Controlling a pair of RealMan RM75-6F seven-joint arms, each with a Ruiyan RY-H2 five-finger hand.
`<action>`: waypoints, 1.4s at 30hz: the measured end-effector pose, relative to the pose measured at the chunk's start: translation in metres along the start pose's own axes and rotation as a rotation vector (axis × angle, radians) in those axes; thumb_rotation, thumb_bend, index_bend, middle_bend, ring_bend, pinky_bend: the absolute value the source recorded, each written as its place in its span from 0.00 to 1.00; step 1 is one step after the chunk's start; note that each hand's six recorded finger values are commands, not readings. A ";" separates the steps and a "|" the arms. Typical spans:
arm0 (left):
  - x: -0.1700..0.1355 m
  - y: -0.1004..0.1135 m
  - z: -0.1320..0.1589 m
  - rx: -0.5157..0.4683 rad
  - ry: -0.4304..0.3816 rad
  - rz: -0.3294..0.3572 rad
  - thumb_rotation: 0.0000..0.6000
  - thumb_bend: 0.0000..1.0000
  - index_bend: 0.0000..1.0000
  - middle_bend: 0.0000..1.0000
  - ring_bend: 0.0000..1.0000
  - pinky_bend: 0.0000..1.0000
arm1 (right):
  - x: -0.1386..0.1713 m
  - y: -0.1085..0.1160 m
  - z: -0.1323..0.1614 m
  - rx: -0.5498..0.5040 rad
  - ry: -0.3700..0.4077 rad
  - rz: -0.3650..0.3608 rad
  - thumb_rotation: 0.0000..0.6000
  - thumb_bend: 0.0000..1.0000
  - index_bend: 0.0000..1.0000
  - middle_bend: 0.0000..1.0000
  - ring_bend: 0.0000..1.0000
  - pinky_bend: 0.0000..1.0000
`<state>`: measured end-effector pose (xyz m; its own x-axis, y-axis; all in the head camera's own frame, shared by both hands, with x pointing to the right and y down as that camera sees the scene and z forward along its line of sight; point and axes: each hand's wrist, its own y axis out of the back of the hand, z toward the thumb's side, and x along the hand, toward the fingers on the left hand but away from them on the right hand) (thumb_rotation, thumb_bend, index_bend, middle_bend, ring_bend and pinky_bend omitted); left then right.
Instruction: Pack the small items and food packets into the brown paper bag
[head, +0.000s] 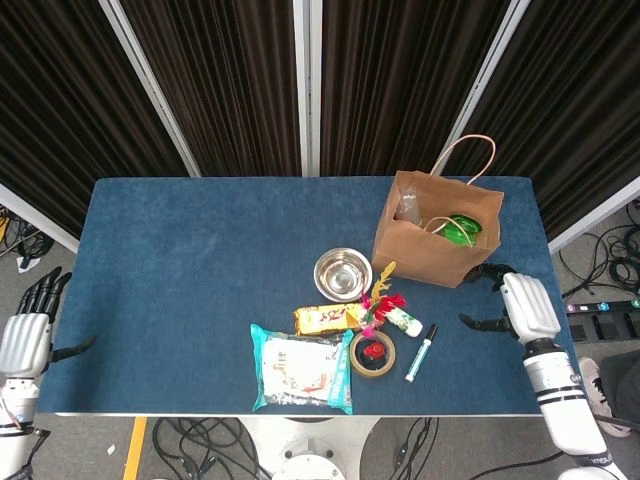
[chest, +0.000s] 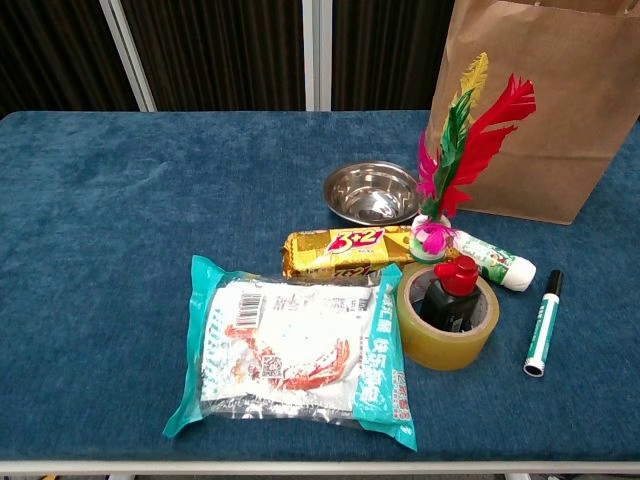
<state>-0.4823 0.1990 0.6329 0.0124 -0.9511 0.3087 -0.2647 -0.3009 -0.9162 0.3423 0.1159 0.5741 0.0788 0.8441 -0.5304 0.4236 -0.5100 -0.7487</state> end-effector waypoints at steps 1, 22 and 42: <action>0.001 -0.001 0.001 0.001 0.000 -0.002 1.00 0.14 0.08 0.06 0.00 0.12 | -0.002 -0.007 -0.004 -0.003 -0.010 0.009 1.00 0.00 0.43 0.41 0.31 0.43; -0.008 0.004 -0.014 -0.006 0.028 0.004 1.00 0.14 0.08 0.06 0.00 0.12 | -0.058 -0.137 -0.006 0.027 -0.101 0.077 1.00 0.00 0.43 0.41 0.31 0.43; -0.022 0.009 -0.028 -0.006 0.029 0.007 1.00 0.14 0.08 0.06 0.00 0.12 | -0.069 -0.176 -0.002 0.059 -0.135 0.134 1.00 0.00 0.44 0.42 0.35 0.43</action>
<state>-0.5117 0.2192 0.6245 -0.0178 -0.9507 0.3095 -0.2708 -0.2934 -0.9168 0.2643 0.1478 0.7437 0.0072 0.7403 -0.6722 0.3633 -0.6282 -0.6880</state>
